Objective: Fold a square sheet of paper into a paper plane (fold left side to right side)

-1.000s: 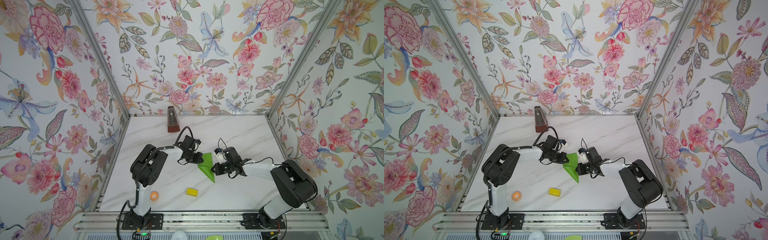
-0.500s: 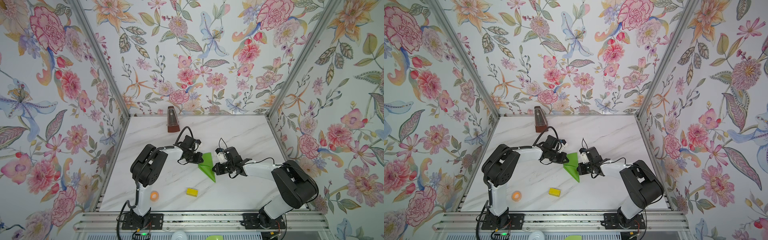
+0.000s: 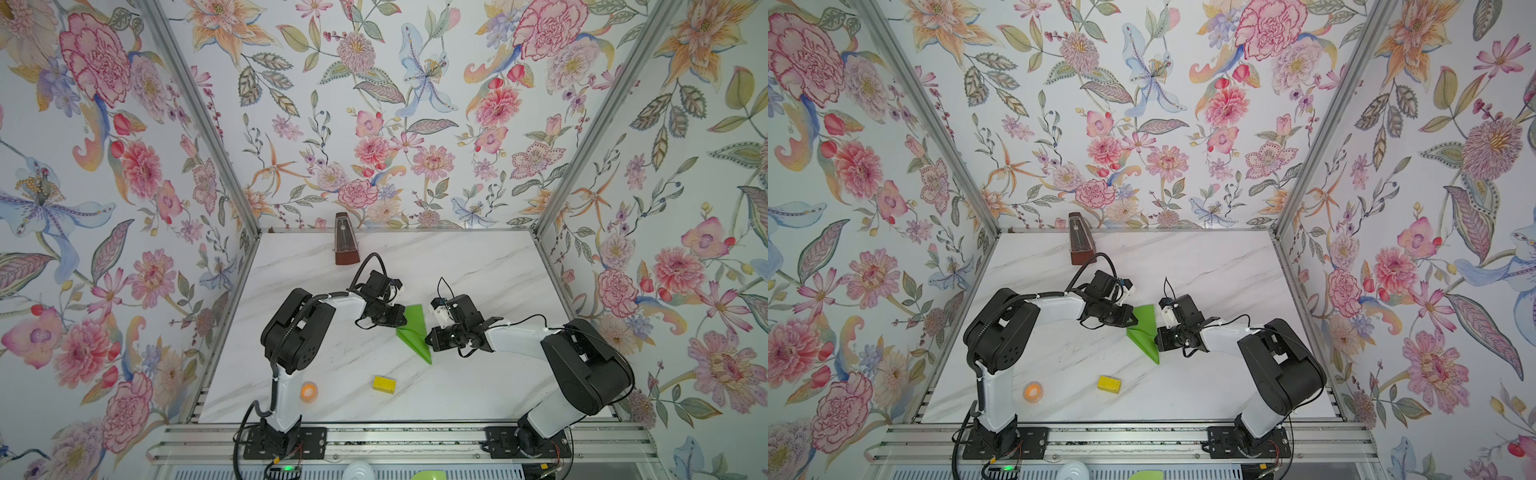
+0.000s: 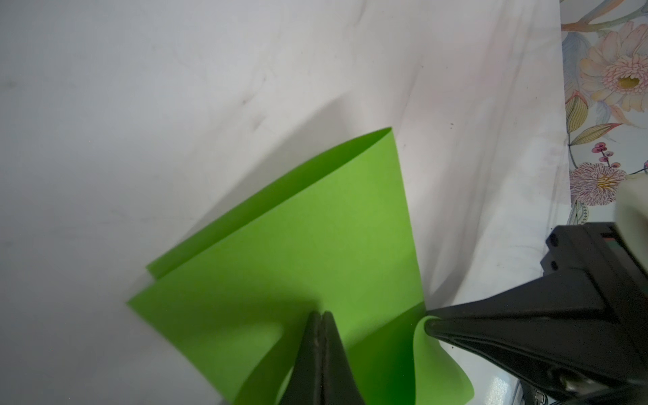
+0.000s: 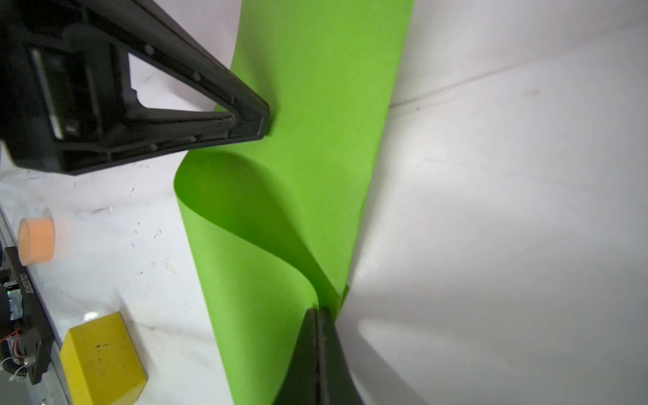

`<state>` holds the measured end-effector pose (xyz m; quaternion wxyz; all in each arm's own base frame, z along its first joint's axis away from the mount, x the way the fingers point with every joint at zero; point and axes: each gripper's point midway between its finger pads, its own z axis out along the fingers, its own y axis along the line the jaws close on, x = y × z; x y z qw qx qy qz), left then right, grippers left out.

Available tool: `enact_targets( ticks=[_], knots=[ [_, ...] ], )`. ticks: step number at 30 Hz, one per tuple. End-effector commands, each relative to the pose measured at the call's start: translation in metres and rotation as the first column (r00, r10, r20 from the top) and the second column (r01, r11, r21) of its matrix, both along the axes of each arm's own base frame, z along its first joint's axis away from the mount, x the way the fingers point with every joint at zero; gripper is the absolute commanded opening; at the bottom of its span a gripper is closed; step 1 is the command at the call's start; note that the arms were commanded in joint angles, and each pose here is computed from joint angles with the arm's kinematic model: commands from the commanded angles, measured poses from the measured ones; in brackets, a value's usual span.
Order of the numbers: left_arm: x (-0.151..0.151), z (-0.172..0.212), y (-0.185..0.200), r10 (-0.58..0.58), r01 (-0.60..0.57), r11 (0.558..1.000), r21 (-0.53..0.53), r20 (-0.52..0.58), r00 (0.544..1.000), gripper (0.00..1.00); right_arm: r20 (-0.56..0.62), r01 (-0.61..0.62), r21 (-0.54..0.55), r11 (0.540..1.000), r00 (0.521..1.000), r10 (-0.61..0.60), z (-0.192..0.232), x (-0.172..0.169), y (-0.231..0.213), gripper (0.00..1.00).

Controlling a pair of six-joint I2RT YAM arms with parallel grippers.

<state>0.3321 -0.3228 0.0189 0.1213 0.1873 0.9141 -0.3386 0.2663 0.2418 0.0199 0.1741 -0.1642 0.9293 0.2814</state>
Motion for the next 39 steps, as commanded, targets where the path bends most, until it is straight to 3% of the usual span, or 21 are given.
enact_targets(
  ticks=[1,9,17,22,30,34,39],
  knots=[
    [-0.010,-0.024,0.010,-0.013,0.018,0.996,0.088,-0.054,0.998,0.02,-0.067,0.036,-0.040,0.999,0.997,-0.038,-0.016,-0.010,-0.011,0.00],
    [0.030,-0.002,-0.001,-0.014,0.011,0.997,0.072,0.042,0.999,0.08,-0.145,0.184,0.006,0.983,0.973,-0.181,-0.014,-0.010,-0.011,0.00],
    [0.057,0.061,-0.006,0.015,-0.019,1.000,0.021,0.188,0.982,0.19,-0.228,0.301,0.018,0.953,0.930,-0.290,-0.016,-0.007,-0.004,0.00],
    [0.033,0.074,0.000,0.024,-0.030,0.999,0.030,0.176,0.984,0.25,-0.253,0.304,-0.015,0.952,0.921,-0.298,-0.019,-0.005,-0.002,0.00],
    [-0.031,0.053,0.003,0.044,-0.054,0.991,0.124,0.085,0.995,0.36,-0.269,0.279,-0.044,0.959,0.921,-0.281,-0.024,-0.004,0.001,0.00],
    [-0.044,0.041,0.009,0.097,-0.107,0.980,0.166,0.064,0.993,0.41,-0.274,0.277,-0.046,0.960,0.921,-0.278,-0.025,-0.004,0.002,0.00],
    [-0.051,0.032,0.005,0.125,-0.129,0.981,0.142,0.040,0.991,0.48,-0.276,0.274,-0.040,0.961,0.921,-0.274,-0.024,-0.002,0.004,0.00]
  ],
)
